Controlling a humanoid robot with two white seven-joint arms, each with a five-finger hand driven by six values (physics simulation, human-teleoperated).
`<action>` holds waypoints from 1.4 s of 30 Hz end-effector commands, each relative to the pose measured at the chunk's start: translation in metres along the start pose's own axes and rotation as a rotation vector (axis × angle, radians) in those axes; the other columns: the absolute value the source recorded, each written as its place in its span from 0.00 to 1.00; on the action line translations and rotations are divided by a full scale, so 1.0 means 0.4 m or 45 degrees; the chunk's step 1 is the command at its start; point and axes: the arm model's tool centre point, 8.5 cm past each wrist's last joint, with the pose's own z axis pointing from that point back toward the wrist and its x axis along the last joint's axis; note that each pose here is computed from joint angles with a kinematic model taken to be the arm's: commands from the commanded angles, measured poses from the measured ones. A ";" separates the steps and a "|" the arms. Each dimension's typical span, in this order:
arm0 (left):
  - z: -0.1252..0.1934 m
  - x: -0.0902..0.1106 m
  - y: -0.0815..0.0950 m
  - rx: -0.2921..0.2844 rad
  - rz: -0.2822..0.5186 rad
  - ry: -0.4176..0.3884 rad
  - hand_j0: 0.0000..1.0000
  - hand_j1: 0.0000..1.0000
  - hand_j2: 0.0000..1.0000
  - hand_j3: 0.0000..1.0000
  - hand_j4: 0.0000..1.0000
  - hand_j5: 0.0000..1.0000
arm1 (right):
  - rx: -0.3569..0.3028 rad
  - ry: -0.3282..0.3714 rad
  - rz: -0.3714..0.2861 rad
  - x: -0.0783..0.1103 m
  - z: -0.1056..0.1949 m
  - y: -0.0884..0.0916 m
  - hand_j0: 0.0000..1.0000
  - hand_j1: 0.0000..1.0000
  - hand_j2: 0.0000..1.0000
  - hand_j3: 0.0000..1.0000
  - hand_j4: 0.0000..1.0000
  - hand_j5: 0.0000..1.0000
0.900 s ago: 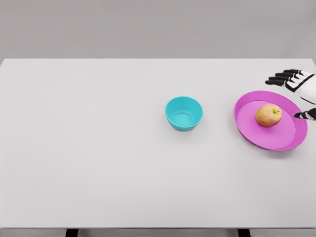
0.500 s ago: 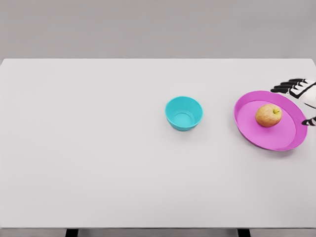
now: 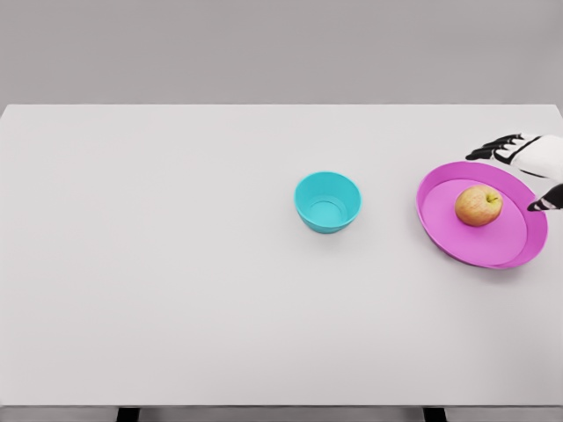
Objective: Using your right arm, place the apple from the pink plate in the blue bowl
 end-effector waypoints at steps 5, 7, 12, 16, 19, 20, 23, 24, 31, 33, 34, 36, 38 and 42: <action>0.000 0.000 0.000 0.000 0.000 0.000 1.00 1.00 1.00 1.00 1.00 1.00 | 0.049 0.003 -0.066 -0.010 -0.026 0.056 1.00 1.00 1.00 1.00 1.00 1.00; 0.000 0.000 0.000 0.000 0.000 0.000 1.00 1.00 1.00 1.00 1.00 1.00 | 0.069 0.009 -0.076 -0.015 -0.027 0.065 1.00 1.00 1.00 1.00 1.00 1.00; 0.000 0.000 0.000 0.000 0.000 0.000 1.00 1.00 1.00 1.00 1.00 1.00 | 0.086 0.019 -0.102 -0.026 -0.040 0.078 1.00 1.00 1.00 1.00 1.00 1.00; 0.000 0.000 0.000 0.000 0.000 0.000 1.00 1.00 1.00 1.00 1.00 1.00 | 0.116 -0.002 -0.111 -0.024 -0.085 0.076 1.00 1.00 1.00 1.00 1.00 1.00; 0.000 0.000 0.000 0.000 0.000 0.000 1.00 1.00 1.00 1.00 1.00 1.00 | 0.126 0.009 -0.127 -0.032 -0.087 0.086 1.00 1.00 1.00 1.00 1.00 1.00; 0.000 0.000 0.000 0.000 0.000 0.000 1.00 1.00 1.00 1.00 1.00 1.00 | 0.128 0.009 -0.128 -0.033 -0.087 0.088 1.00 1.00 1.00 1.00 1.00 1.00; 0.000 0.000 0.000 0.000 0.000 0.000 1.00 1.00 1.00 1.00 1.00 1.00 | 0.150 0.019 -0.142 -0.039 -0.087 0.105 1.00 1.00 1.00 1.00 1.00 1.00; 0.000 0.000 0.000 0.000 0.000 0.000 1.00 1.00 1.00 1.00 1.00 1.00 | 0.150 0.021 -0.144 -0.040 -0.086 0.105 1.00 1.00 1.00 1.00 1.00 1.00; 0.000 0.000 0.000 0.000 0.000 0.000 1.00 1.00 1.00 1.00 1.00 1.00 | 0.130 0.010 -0.141 -0.036 -0.104 0.092 1.00 1.00 1.00 1.00 1.00 1.00; 0.000 0.000 0.000 -0.002 0.000 0.000 1.00 1.00 1.00 1.00 1.00 1.00 | 0.142 0.003 -0.144 -0.033 -0.114 0.098 1.00 1.00 1.00 1.00 1.00 1.00; 0.000 0.000 0.000 0.000 0.000 0.000 1.00 1.00 1.00 1.00 1.00 1.00 | 0.142 0.008 -0.143 -0.036 -0.115 0.095 1.00 1.00 1.00 1.00 1.00 1.00; 0.000 0.000 0.000 0.000 0.000 0.000 1.00 1.00 1.00 1.00 1.00 1.00 | 0.147 0.007 -0.146 -0.036 -0.121 0.099 1.00 1.00 1.00 1.00 1.00 1.00; 0.000 0.000 0.000 0.000 0.000 0.000 1.00 1.00 1.00 1.00 1.00 1.00 | 0.150 0.004 -0.145 -0.035 -0.122 0.100 1.00 1.00 1.00 1.00 1.00 1.00; 0.000 0.000 0.000 0.000 0.000 0.000 1.00 1.00 1.00 1.00 1.00 1.00 | 0.158 0.003 -0.146 -0.034 -0.124 0.105 1.00 1.00 1.00 1.00 1.00 1.00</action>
